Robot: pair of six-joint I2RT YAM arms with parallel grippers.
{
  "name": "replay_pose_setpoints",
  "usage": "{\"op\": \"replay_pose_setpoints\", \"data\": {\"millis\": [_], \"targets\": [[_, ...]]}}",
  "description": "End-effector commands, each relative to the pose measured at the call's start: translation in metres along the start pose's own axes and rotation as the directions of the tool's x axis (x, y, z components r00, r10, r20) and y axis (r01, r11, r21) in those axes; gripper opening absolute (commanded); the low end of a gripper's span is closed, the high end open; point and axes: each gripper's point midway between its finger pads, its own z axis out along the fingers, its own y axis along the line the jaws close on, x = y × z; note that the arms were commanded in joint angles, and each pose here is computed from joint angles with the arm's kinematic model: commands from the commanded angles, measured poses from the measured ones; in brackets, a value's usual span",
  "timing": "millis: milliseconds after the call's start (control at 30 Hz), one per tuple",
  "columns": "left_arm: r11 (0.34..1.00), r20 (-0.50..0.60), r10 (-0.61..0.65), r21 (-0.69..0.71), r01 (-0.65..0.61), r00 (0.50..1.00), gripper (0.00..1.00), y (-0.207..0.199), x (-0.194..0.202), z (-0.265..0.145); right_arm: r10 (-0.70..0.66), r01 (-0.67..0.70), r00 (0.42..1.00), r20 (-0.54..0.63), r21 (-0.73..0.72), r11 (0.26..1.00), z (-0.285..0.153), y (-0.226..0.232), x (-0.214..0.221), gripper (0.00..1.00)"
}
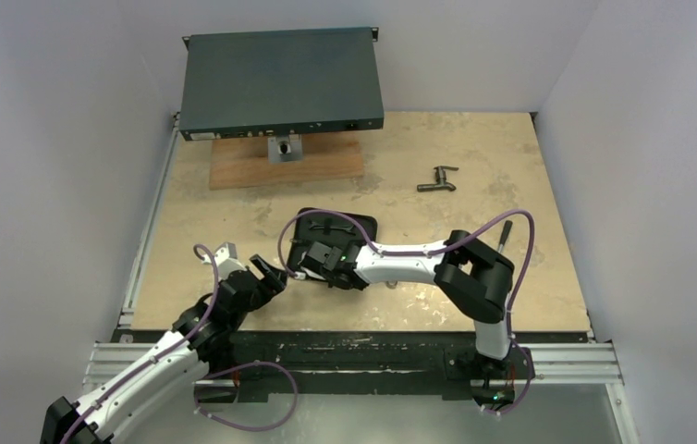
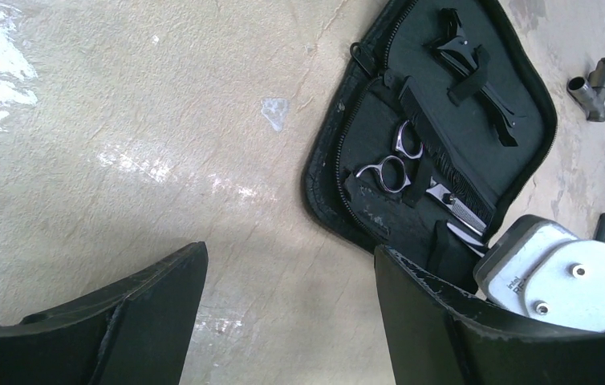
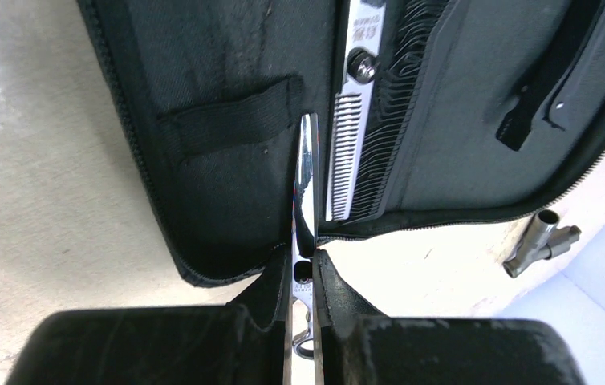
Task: Sort the hair-cutting tools
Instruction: Place the scissors in the hairdressing tool bag.
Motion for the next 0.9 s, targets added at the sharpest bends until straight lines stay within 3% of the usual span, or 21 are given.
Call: {"op": "replay_pose_setpoints", "data": {"millis": [0, 867], "targets": [[0.999, 0.02, -0.016, 0.045, 0.015, 1.0, 0.76, -0.016, -0.008, -0.002, 0.015, -0.018, 0.998, 0.059, 0.064, 0.998, -0.009, -0.024, -0.024, 0.0], [0.999, 0.023, -0.018, 0.047, 0.017, 1.0, 0.75, -0.017, -0.009, -0.002, 0.005, -0.006, 1.0, 0.023, 0.019, 1.0, -0.021, -0.003, -0.001, 0.0]]}}
